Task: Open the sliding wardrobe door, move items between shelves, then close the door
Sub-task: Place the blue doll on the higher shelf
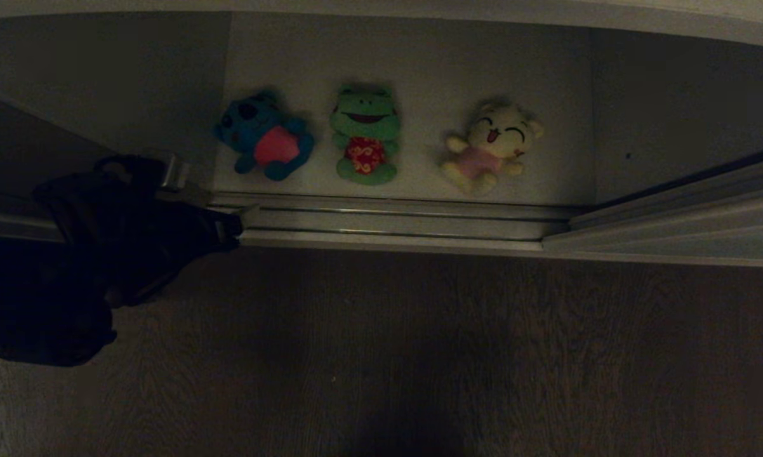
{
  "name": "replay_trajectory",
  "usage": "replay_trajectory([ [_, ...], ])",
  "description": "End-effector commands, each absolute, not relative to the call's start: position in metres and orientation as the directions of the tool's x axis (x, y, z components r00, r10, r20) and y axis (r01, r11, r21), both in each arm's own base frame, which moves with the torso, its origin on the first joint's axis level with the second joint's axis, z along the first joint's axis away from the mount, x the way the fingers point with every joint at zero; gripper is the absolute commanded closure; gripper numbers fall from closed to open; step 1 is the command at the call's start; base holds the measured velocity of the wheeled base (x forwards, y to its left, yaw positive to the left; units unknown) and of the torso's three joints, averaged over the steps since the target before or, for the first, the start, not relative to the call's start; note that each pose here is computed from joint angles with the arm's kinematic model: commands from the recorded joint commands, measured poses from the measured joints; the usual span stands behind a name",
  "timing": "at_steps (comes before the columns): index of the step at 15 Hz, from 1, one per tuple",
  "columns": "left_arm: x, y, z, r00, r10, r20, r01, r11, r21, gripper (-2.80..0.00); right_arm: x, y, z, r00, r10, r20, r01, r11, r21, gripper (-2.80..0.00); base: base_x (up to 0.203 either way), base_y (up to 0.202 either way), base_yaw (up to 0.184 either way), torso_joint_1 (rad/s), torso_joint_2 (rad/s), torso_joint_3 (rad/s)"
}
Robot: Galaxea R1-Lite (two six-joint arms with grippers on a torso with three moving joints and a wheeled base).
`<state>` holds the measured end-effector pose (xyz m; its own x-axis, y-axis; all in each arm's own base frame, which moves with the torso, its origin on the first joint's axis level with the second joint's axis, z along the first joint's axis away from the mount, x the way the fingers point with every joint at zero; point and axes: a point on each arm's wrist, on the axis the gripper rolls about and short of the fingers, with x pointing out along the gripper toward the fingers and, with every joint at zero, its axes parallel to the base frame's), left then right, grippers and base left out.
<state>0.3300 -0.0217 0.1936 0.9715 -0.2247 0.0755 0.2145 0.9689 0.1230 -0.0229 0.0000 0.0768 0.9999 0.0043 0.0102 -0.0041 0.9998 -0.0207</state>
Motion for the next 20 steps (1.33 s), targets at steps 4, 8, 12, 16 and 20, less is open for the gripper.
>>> replay_trajectory([
  [4,0.364,-0.023,0.185,0.97,-0.222,0.097,0.209,0.969,0.129,-2.8,-0.023,0.0,0.077,1.0,0.005,0.012,-0.004,1.0,-0.022,0.0,0.0,0.0,0.0,0.0,0.0,0.0],
  [8,0.39,-0.025,0.18,0.961,-0.223,0.166,0.2,0.969,0.146,-2.8,-0.023,0.0,0.077,1.0,0.006,0.012,-0.006,1.0,-0.022,0.0,0.0,0.0,0.0,0.0,0.0,0.0],
  [12,0.406,-0.028,0.175,0.954,-0.229,0.192,0.204,0.969,0.142,-2.8,-0.023,0.0,0.077,1.0,0.006,0.012,-0.005,1.0,-0.022,0.0,0.0,0.0,0.0,0.0,0.0,0.0],
  [16,0.419,-0.034,0.175,0.942,-0.24,0.233,0.221,0.97,0.106,-2.8,-0.023,0.0,0.077,1.0,0.005,0.012,-0.004,1.0,-0.022,0.0,0.0,0.0,0.0,0.0,0.0,0.0],
  [20,0.438,-0.038,0.172,0.925,-0.244,0.292,0.225,0.969,0.1,-2.8,-0.023,0.0,0.077,1.0,0.005,0.012,-0.004,1.0,-0.022,0.0,0.0,0.0,0.0,0.0,0.0,0.0],
])
